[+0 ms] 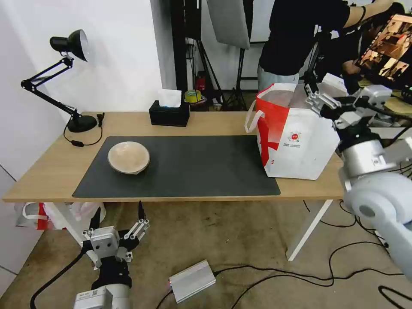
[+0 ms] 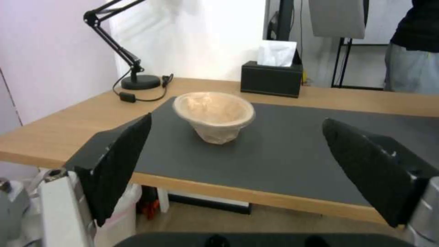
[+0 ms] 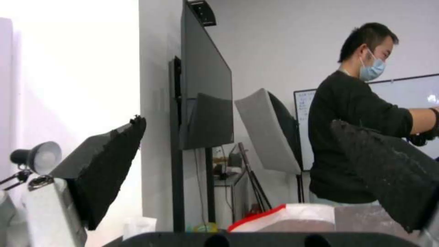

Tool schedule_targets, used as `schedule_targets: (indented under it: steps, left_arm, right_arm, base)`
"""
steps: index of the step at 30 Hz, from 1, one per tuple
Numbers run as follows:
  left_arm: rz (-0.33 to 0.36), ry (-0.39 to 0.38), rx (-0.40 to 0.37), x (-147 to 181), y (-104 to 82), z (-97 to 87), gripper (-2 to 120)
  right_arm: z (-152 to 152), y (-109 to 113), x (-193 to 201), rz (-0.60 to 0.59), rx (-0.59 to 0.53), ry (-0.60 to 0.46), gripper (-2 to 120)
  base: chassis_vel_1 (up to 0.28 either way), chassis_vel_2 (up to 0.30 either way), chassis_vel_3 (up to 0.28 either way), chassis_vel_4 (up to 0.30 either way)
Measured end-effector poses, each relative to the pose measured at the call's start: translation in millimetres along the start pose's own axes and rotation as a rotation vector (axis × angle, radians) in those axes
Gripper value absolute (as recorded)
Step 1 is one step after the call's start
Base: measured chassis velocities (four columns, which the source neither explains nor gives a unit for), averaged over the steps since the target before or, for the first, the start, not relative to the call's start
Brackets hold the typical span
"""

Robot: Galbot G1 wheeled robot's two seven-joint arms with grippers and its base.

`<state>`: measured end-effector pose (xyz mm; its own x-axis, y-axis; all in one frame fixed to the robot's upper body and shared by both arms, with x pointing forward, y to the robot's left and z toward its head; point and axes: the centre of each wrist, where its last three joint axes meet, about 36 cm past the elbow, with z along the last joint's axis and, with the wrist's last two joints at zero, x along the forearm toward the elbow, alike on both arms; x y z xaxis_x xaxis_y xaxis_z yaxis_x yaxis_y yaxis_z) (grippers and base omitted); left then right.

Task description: Pick up the trash from the table and place it into the takeout bag.

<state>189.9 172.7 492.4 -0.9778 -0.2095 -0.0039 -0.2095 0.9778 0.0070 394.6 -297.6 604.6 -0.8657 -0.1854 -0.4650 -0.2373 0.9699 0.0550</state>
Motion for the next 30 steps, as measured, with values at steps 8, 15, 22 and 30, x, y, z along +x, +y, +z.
schedule_targets:
  steps: [8,15,22,30]
  left_arm:
    - [-0.006,0.002,-0.006,0,1.8,0.5,100]
    - [-0.006,0.004,-0.007,1,2.0,0.7,100]
    - [-0.006,0.006,-0.007,1,2.0,0.9,100]
    - [-0.007,0.004,-0.008,1,2.5,1.1,100]
  right_arm:
    - [9,30,40,0.016,-0.020,0.041,100]
    - [14,42,63,0.029,-0.028,0.057,100]
    - [20,48,78,0.034,-0.018,0.068,100]
    - [26,59,100,0.042,-0.011,0.097,100]
  base:
    - [0.000,0.000,0.000,0.000]
    - [0.000,0.000,0.000,0.000]
    - [0.000,0.000,0.000,0.000]
    - [0.000,0.000,0.000,0.000]
